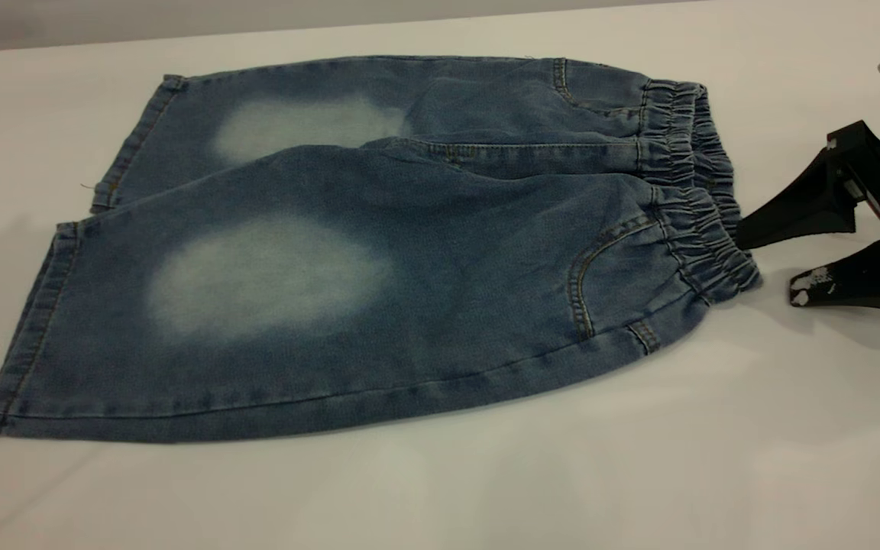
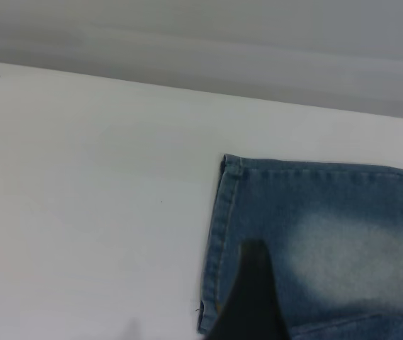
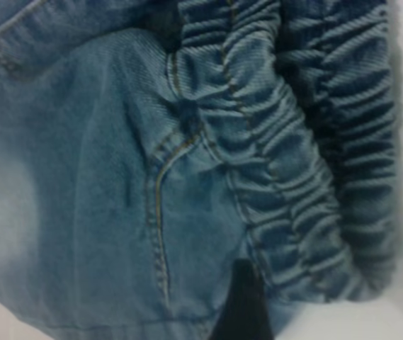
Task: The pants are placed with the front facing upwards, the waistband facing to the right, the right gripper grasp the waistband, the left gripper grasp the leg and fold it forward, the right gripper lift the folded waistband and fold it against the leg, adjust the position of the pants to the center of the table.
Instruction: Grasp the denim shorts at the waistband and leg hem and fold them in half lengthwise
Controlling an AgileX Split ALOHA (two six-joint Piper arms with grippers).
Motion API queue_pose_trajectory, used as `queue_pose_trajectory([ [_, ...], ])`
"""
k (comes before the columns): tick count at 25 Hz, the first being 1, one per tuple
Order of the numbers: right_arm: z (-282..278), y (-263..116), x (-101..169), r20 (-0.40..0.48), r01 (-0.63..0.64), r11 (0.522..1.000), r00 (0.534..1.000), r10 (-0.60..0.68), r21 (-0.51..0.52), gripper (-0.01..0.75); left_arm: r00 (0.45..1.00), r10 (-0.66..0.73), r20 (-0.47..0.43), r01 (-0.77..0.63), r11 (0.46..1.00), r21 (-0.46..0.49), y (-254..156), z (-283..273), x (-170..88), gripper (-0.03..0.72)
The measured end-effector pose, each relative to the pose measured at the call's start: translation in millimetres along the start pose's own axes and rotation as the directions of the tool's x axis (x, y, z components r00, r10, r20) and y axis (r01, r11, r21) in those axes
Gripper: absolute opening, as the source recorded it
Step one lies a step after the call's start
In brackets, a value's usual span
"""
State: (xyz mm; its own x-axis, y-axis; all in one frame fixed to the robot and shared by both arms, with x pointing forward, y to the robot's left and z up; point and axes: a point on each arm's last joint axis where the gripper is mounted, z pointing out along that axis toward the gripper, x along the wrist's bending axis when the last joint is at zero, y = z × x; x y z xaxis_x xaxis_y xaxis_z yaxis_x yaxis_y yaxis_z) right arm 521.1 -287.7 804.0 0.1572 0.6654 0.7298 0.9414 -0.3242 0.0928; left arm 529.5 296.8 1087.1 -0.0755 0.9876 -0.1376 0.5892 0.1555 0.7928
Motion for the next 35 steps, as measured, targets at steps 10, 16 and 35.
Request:
queue_pose_trajectory([
  [10, 12.0, -4.1, -4.8, -0.098, -0.029, 1.000, 0.995, 0.029, -0.002, 0.514, 1.000, 0.000, 0.001, 0.000, 1.000, -0.006, 0.6, 0.0, -0.1, 0.536],
  [16, 21.6, -4.6, 5.2, -0.102, 0.013, 1.000, 0.995, -0.013, 0.003, 0.512, 1.000, 0.000, 0.001, 0.000, 1.000, -0.007, 0.7, 0.0, -0.1, 0.536],
  [35, 32.9, -2.4, 12.9, -0.057, 0.070, 0.997, 0.996, -0.068, 0.022, 0.102, 1.000, 0.000, 0.001, 0.000, 1.000, -0.006, 0.5, 0.0, -0.1, 0.536],
])
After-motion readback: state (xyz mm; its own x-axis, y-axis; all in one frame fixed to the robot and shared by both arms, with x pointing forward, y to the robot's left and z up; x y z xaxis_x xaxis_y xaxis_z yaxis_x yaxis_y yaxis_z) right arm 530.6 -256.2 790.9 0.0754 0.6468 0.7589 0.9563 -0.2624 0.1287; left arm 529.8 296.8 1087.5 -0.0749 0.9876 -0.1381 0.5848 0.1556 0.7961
